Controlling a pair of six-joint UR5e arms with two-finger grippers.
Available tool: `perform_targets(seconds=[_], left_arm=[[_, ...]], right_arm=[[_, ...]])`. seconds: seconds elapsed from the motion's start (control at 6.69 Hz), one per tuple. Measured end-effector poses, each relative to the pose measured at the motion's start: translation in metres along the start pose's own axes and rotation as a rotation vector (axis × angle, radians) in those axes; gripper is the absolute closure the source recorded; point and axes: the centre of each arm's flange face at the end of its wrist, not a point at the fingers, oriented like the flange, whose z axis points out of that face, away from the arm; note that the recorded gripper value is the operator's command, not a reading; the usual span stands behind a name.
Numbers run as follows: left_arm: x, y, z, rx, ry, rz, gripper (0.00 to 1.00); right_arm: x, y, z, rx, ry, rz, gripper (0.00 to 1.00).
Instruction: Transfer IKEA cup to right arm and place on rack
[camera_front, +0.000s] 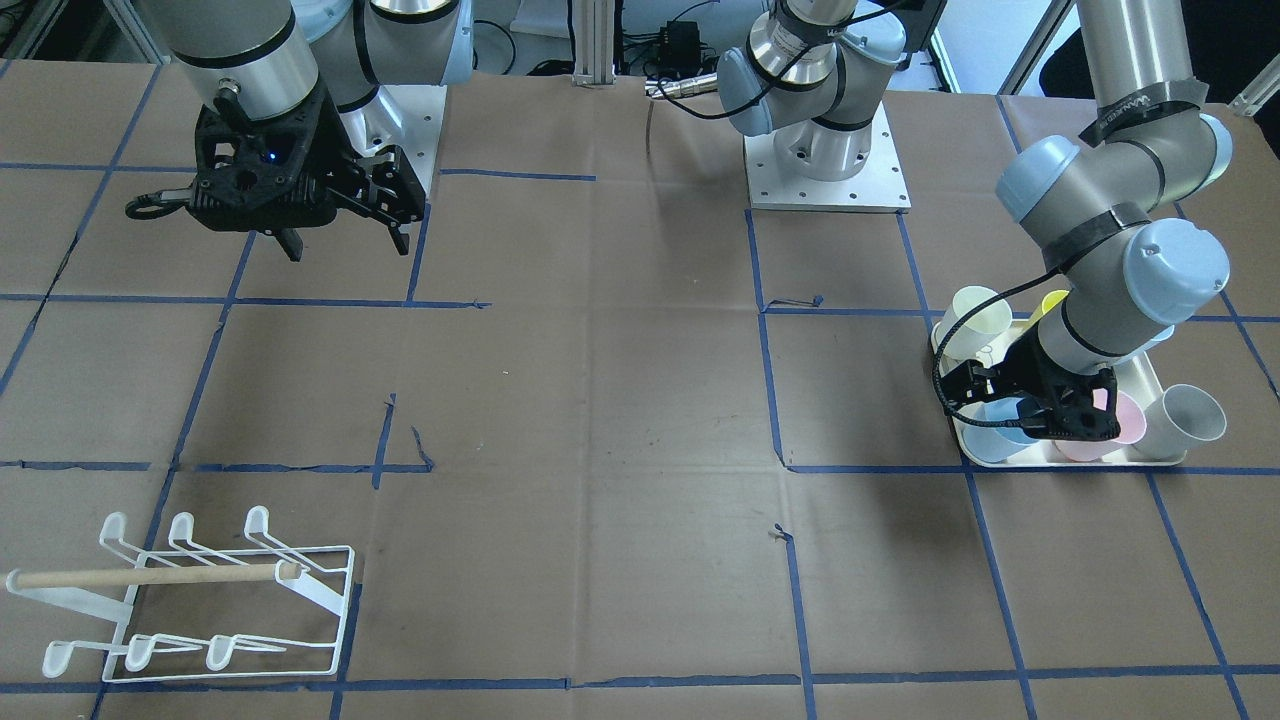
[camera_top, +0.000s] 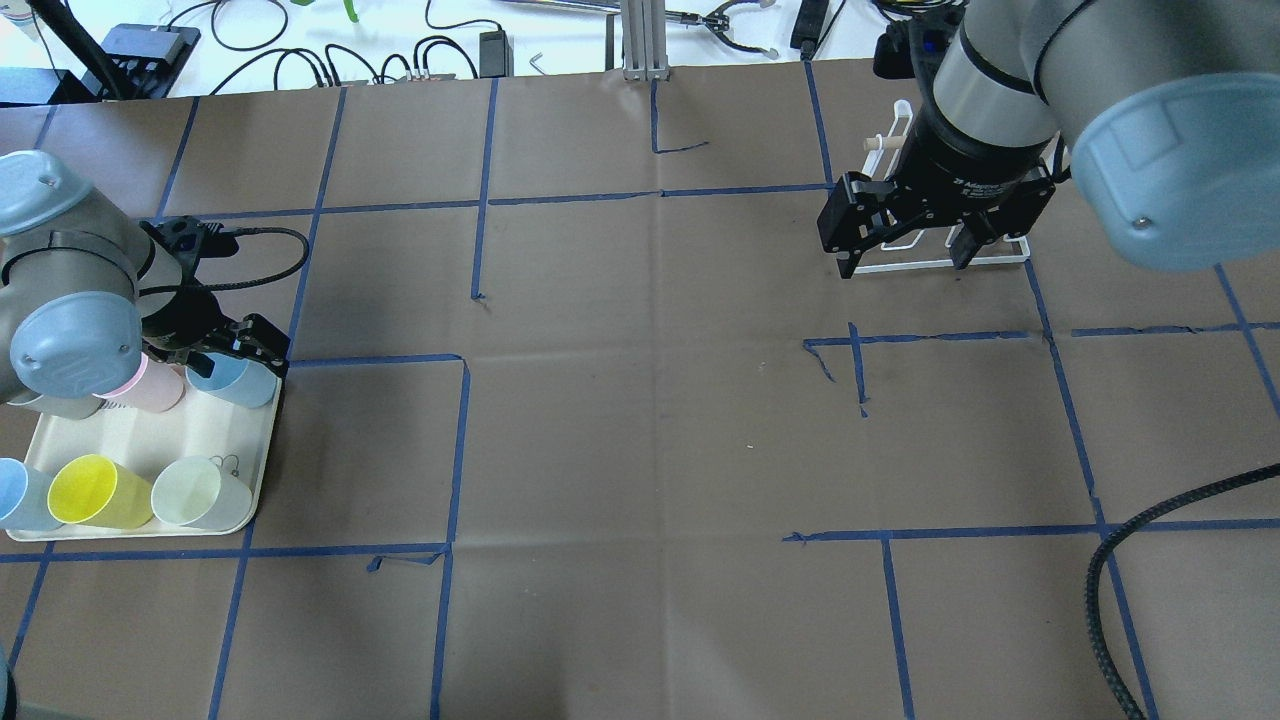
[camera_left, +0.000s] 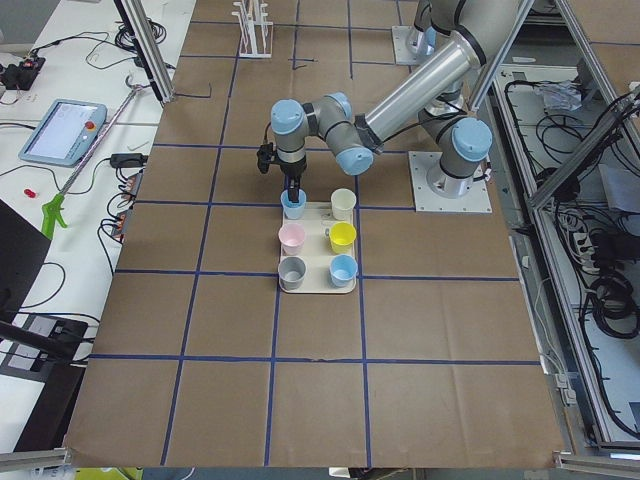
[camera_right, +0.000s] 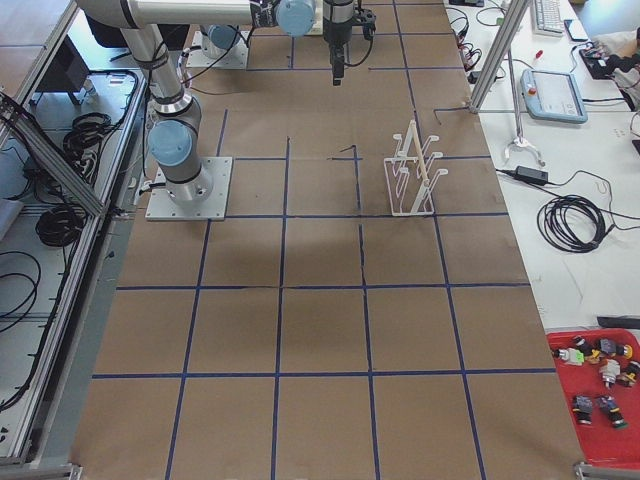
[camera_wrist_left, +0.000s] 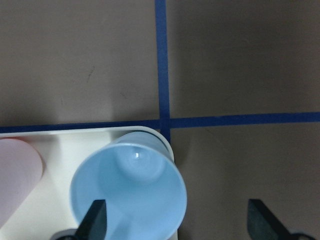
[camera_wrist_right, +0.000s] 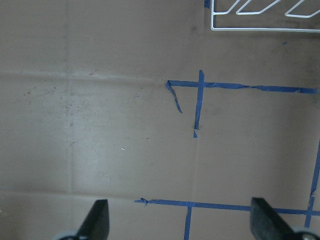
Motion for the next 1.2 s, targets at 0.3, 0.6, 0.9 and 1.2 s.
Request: perform_targets(seconds=[0.3,0.6,0.9,1.2], left_arm=[[-0.001,-0.001,0.006,-0.002,-0.002,-0.001,0.39],[-0.003,-0.003,0.002,0.005,-0.014,0.0,0.86],[-0.008,-0.002,-0.002,-0.005,-0.051,-0.003,1.0],[-0.019,0.0,-0.015,0.011,-0.071,-0.017,1.0]], right_arm=[[-0.001,-0.003,0.002,0.013,-0.015,0.013,0.01],[-0.007,-0.018,0.011,0.142,-0.076,0.1,0.01],[-0.02,-0.026,0.034,0.339,-0.246,0.194,0.01],[-0.034,-0.016,0.046,0.482,-0.457,0.356,0.01]])
